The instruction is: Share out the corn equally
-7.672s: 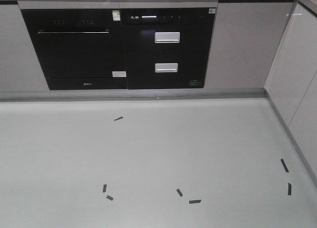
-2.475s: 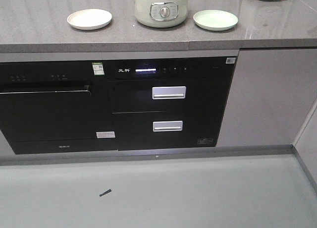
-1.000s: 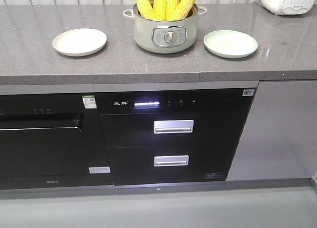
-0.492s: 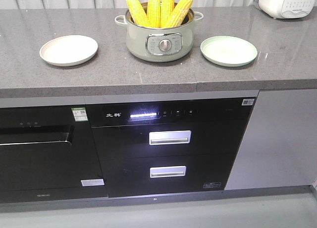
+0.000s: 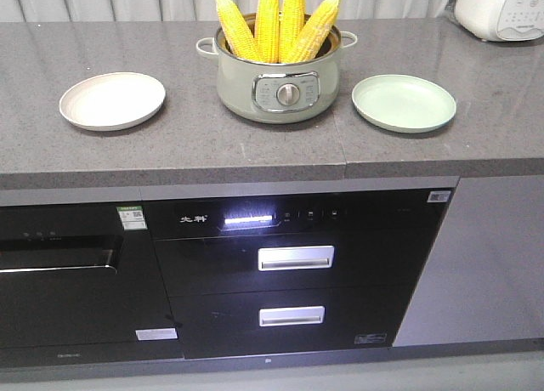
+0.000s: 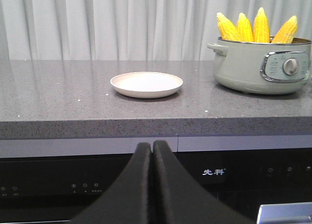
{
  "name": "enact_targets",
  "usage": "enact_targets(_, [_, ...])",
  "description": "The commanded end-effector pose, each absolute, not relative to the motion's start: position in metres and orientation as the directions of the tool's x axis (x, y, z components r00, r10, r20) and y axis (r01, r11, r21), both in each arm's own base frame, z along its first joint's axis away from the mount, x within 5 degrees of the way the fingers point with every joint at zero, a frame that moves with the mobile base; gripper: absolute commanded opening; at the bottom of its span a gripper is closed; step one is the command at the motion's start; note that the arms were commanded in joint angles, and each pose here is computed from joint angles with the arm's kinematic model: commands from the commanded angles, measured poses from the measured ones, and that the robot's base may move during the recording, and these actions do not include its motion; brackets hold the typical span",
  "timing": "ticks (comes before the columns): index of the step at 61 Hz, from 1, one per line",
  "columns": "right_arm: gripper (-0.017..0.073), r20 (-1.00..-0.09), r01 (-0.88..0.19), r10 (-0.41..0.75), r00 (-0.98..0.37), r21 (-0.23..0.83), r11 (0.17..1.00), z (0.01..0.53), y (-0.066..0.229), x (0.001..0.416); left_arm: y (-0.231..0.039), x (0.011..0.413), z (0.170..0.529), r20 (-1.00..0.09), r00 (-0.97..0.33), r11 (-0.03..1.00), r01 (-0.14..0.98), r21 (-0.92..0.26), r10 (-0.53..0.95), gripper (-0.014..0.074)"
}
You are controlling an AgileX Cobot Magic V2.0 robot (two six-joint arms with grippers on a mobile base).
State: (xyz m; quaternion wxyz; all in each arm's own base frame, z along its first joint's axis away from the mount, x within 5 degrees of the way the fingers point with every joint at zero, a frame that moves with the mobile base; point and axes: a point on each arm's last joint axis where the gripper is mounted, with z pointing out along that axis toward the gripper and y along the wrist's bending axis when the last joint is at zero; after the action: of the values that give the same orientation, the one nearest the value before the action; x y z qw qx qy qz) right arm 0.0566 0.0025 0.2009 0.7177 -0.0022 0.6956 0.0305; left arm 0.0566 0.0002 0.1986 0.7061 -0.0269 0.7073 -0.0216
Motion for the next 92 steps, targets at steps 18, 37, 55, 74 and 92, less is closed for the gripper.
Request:
enact_targets(18, [-0.0002, -0.995, -0.047, 0.023, 0.096, 0.018, 0.999, 0.202, 0.0027, 0.0564, 0.0004, 0.0539, 0.214, -0.991, 0.111, 0.997, 0.002, -0.076, -0.076, -0.0006])
enact_targets(37, [-0.0002, -0.995, -0.047, 0.023, 0.096, 0.018, 0.999, 0.202, 0.0027, 0.0564, 0.0004, 0.0539, 0.214, -0.991, 0.111, 0.997, 0.002, -0.076, -0.076, -0.0006])
enact_targets(55, [-0.0002, -0.995, -0.047, 0.023, 0.096, 0.018, 0.999, 0.202, 0.0027, 0.0564, 0.0004, 0.0539, 0.214, -0.991, 0.111, 0.997, 0.002, -0.076, -0.076, -0.0006])
enact_targets(74, [-0.0002, -0.995, -0.047, 0.023, 0.096, 0.018, 0.999, 0.202, 0.0027, 0.0564, 0.0004, 0.0539, 0.214, -0.991, 0.111, 0.997, 0.002, -0.076, -0.076, -0.0006])
enact_targets(92, [-0.0002, -0.995, -0.047, 0.023, 0.096, 0.018, 0.999, 0.202, 0.0027, 0.0564, 0.0004, 0.0539, 0.214, -0.991, 0.111, 0.997, 0.002, -0.076, -0.076, -0.0006])
